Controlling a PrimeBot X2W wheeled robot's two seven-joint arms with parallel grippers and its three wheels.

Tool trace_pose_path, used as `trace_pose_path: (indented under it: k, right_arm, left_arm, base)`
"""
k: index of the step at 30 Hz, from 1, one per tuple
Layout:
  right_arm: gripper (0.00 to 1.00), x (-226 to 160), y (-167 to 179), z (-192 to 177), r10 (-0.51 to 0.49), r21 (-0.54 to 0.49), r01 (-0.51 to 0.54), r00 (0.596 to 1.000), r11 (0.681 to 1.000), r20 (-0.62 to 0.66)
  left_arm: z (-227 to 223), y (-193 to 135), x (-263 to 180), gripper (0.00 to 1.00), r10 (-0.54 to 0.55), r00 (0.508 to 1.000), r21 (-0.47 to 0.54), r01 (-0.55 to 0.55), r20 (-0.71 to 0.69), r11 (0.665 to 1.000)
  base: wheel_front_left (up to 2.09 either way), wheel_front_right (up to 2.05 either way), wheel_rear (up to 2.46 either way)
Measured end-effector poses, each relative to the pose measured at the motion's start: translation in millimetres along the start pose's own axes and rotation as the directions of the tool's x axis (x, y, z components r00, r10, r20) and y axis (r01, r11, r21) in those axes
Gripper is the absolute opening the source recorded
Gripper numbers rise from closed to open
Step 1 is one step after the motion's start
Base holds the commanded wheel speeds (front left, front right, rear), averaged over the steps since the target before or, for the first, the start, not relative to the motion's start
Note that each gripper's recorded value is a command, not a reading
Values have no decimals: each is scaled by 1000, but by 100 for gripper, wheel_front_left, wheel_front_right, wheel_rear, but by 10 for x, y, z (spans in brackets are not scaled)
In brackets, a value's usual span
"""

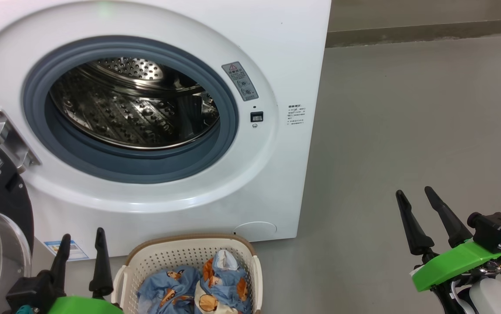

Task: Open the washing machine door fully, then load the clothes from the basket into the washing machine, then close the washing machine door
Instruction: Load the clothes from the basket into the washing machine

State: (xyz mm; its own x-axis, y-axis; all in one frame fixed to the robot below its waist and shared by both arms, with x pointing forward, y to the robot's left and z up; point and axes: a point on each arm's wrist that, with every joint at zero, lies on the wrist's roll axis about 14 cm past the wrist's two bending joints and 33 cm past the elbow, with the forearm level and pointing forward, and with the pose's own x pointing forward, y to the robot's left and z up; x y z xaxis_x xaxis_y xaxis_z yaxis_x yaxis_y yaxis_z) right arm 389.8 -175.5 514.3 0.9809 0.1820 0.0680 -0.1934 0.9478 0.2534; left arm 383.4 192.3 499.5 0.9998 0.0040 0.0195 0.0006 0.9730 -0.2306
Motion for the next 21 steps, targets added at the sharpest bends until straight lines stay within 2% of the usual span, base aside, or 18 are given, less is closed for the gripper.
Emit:
trace_pose_path:
  k: [9,21]
  right_arm:
    - [100,-22,-29,-34,-5,-5,5,1000,1000,-12]
    - [100,4,-207,-242,-44,-3,44,996,999,-75]
  left_arm:
    - [-54,-46,26,100,-10,1000,3,10,-14,1000]
    - [-456,-97,130,100,-17,992,28,21,-129,999]
  base:
    - [0,0,0]
    - [0,0,0]
